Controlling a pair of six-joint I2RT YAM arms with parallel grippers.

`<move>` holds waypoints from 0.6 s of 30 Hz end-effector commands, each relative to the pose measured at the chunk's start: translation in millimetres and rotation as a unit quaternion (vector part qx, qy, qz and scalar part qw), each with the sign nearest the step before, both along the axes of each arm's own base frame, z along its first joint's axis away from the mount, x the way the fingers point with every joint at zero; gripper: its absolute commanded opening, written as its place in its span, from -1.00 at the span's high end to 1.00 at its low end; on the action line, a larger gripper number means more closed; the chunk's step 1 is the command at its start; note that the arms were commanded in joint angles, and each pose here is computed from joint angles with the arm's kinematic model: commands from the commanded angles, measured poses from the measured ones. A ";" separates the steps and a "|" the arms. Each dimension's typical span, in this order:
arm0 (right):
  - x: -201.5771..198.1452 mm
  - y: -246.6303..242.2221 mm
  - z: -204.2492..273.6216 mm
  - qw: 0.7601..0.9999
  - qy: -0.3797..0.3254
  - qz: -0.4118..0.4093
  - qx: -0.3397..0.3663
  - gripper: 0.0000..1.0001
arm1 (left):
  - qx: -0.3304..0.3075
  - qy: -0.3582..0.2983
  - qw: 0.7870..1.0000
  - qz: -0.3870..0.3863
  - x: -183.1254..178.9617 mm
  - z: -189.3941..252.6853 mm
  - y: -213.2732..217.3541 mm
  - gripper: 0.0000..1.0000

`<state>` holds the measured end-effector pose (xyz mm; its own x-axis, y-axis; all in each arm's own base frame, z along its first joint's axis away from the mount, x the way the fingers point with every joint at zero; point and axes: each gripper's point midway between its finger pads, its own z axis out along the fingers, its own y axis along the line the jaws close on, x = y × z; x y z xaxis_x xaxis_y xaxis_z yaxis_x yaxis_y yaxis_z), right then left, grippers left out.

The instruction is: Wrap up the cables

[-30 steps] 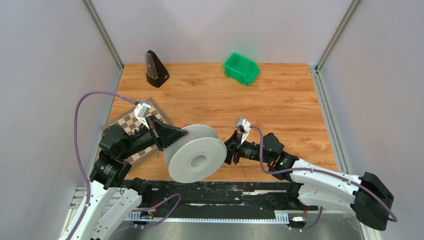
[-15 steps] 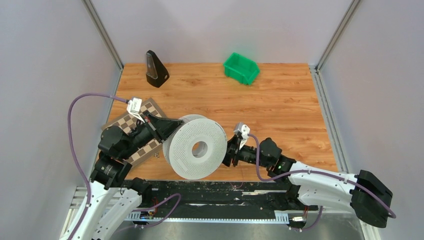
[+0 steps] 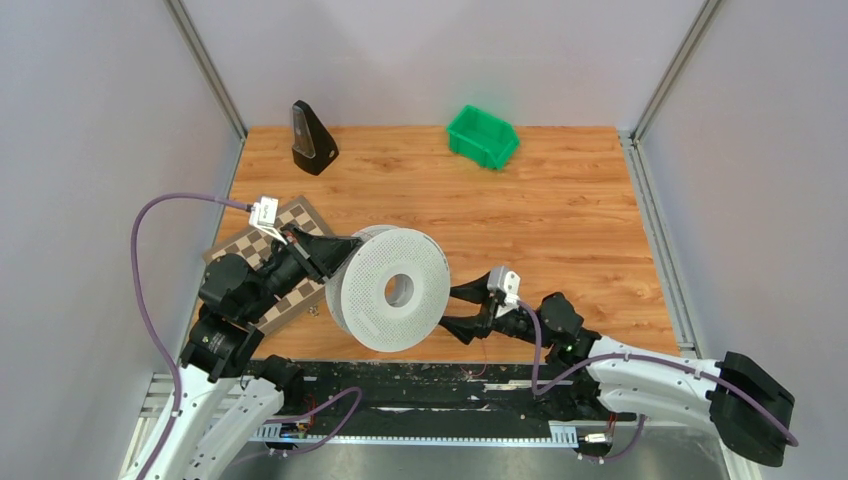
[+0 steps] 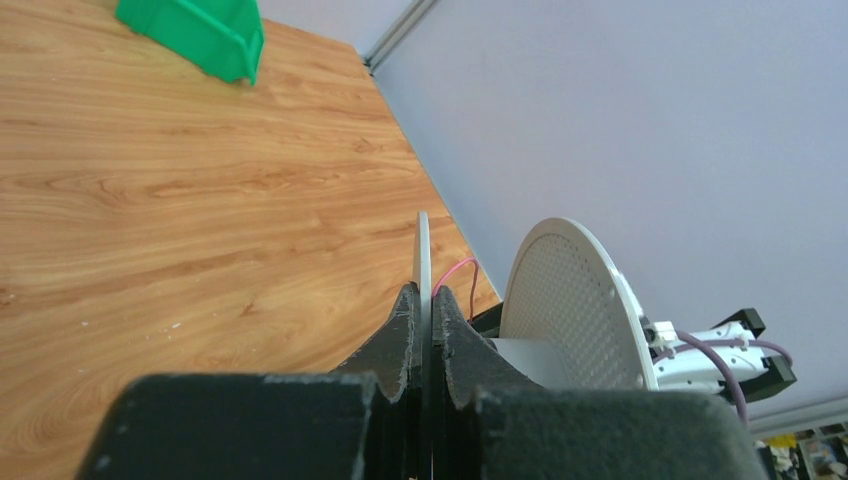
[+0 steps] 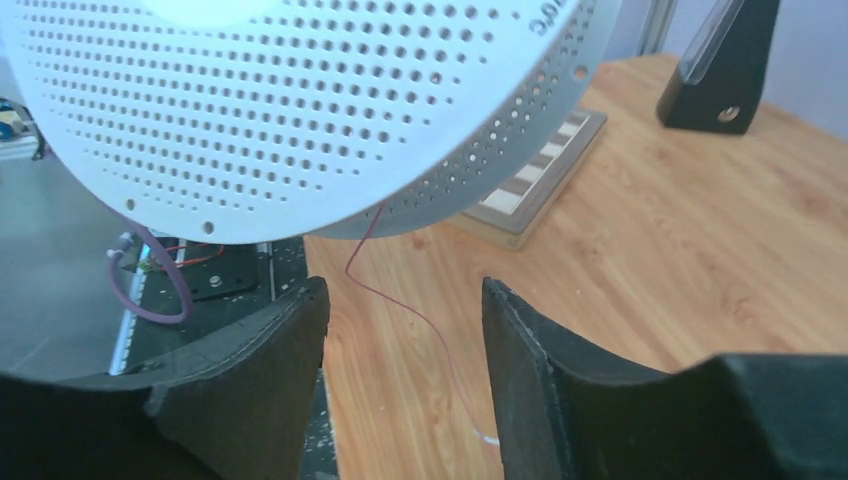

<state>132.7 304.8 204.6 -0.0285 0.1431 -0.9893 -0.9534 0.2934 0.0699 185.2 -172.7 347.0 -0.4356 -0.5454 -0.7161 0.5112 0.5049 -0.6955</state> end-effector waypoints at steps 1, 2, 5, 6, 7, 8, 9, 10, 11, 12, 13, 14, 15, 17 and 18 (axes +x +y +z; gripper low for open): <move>-1.0 -4.4 27.9 0.994 -0.105 -0.003 0.029 -0.20 | -0.039 -0.031 0.999 0.021 -1.4 33.0 7.6 1.00; -0.7 -4.0 26.0 0.993 -0.115 -0.002 0.024 -0.25 | -0.041 -0.030 0.998 0.022 -1.3 34.6 7.8 1.00; 1.2 -3.6 20.4 0.990 -0.139 -0.006 0.020 -0.34 | -0.049 -0.029 0.998 0.020 -2.4 38.8 7.5 1.00; 1.4 -2.8 18.2 0.989 -0.143 -0.005 0.019 -0.36 | -0.052 -0.029 0.998 0.020 -2.7 39.9 7.6 1.00; 2.1 -1.1 15.1 0.989 -0.145 -0.003 0.016 -0.37 | -0.055 -0.029 0.998 0.020 -3.6 41.9 7.8 1.00; 2.1 1.7 11.0 0.989 -0.146 0.002 0.010 -0.38 | -0.057 -0.029 0.998 0.020 -3.6 42.7 7.9 1.00; 3.1 5.3 4.3 0.990 -0.143 0.007 0.002 -0.38 | -0.060 -0.029 0.998 0.020 -4.6 44.8 8.4 1.00; 2.6 8.5 0.1 0.990 -0.142 0.014 -0.002 -0.39 | -0.063 -0.029 0.997 0.021 -4.9 45.7 8.9 1.00; 1.5 11.9 -4.7 0.990 -0.139 0.022 -0.004 -0.39 | -0.065 -0.031 0.997 0.022 -5.8 47.4 9.6 1.00; 0.0 14.9 -8.4 0.990 -0.138 0.030 -0.003 -0.39 | -0.068 -0.030 0.997 0.024 -5.8 48.8 10.3 1.00; -1.2 18.6 -12.3 0.990 -0.136 0.038 -0.004 -0.39 | -0.071 -0.032 0.997 0.024 -6.7 50.5 10.9 1.00; -0.9 21.4 -14.5 0.990 -0.135 0.042 -0.002 -0.39 | -0.075 -0.032 0.996 0.024 -7.3 52.3 11.2 1.00; -0.5 24.3 -18.5 0.990 -0.134 0.045 -0.002 -0.39 | -0.078 -0.032 0.996 0.025 -7.3 53.2 11.6 1.00; 4.0 30.4 -24.2 0.990 -0.134 0.043 -0.002 -0.40 | -0.084 -0.033 0.996 0.028 -7.9 55.9 12.7 1.00; 6.5 34.6 -28.6 0.990 -0.133 0.044 -0.006 -0.40 | -0.087 -0.033 0.995 0.027 -8.8 57.4 13.0 1.00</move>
